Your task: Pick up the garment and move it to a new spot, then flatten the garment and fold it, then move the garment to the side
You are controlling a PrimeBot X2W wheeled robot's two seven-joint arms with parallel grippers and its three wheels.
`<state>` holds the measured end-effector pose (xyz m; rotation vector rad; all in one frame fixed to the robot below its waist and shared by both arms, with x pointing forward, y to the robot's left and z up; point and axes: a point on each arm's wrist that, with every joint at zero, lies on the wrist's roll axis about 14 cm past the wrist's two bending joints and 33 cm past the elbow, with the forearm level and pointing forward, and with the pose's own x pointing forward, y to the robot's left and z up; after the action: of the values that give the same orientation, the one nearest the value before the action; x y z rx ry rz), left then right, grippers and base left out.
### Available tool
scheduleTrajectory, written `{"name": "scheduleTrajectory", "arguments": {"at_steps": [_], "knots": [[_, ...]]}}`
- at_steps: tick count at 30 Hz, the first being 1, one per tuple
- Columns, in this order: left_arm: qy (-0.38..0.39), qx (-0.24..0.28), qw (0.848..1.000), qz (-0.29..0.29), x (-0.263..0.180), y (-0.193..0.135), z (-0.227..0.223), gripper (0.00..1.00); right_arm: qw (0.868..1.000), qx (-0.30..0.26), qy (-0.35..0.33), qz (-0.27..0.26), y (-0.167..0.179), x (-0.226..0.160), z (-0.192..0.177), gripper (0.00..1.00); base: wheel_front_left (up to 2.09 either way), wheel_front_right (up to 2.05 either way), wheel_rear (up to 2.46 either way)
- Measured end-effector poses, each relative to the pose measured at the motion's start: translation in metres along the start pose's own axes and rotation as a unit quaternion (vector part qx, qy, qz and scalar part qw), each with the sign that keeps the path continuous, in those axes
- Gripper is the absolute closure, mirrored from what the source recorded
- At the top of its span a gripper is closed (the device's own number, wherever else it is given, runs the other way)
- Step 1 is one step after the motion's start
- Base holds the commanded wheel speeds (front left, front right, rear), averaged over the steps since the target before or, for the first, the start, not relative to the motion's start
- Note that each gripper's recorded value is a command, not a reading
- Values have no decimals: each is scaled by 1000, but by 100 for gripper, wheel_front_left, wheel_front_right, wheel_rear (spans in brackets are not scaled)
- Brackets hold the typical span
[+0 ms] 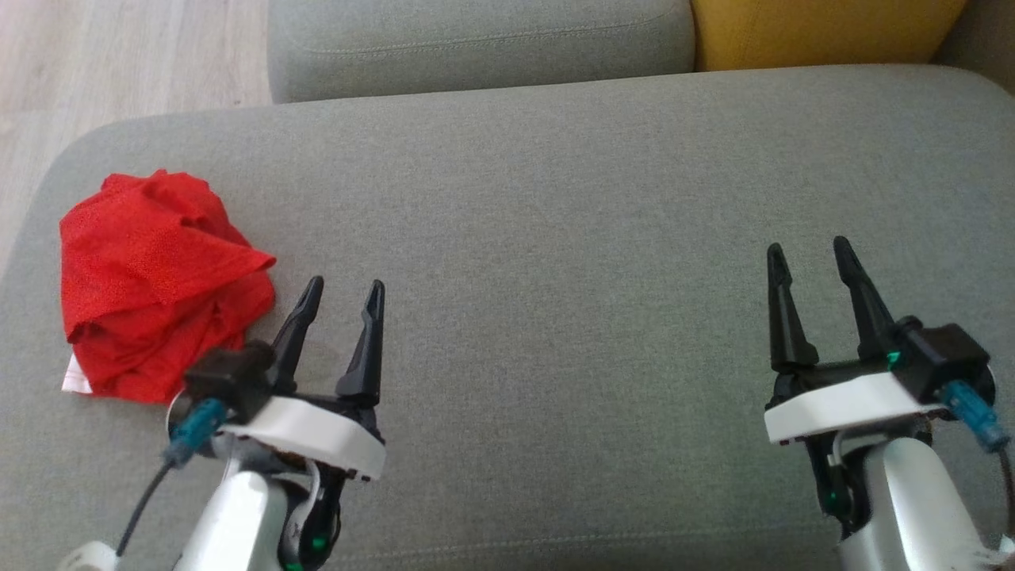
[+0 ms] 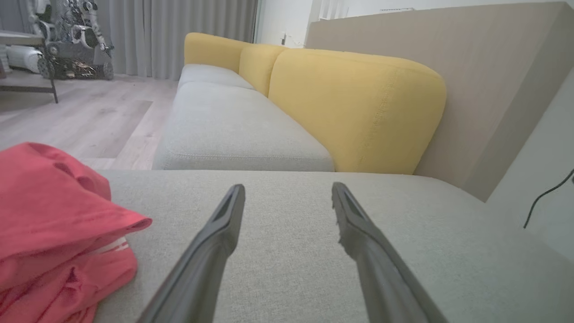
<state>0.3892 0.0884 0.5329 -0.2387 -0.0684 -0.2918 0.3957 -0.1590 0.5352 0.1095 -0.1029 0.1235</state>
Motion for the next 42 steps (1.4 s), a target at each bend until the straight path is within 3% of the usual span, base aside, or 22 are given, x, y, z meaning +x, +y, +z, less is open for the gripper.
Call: {"name": "scheduleTrajectory", "arguments": {"at_steps": [8, 15, 22, 42], "knots": [[-11, 65, 998, -15, 3, -10, 4, 0, 998, -56, -17, 16, 7, 4, 9, 0, 0, 0, 0], [-31, 70, 997, -18, 7, -14, 13, 0, 998, -59, -26, 13, 4, 5, 11, 0, 0, 0, 0], [-45, 60, 997, 4, 8, -6, 16, 0, 999, -41, -22, 2, -2, 3, 4, 0, 0, 0, 0], [21, 70, 997, 38, -2, 13, -28, 0, 999, 26, 35, 5, 6, -3, -33, 0, 0, 0, 0]]}}
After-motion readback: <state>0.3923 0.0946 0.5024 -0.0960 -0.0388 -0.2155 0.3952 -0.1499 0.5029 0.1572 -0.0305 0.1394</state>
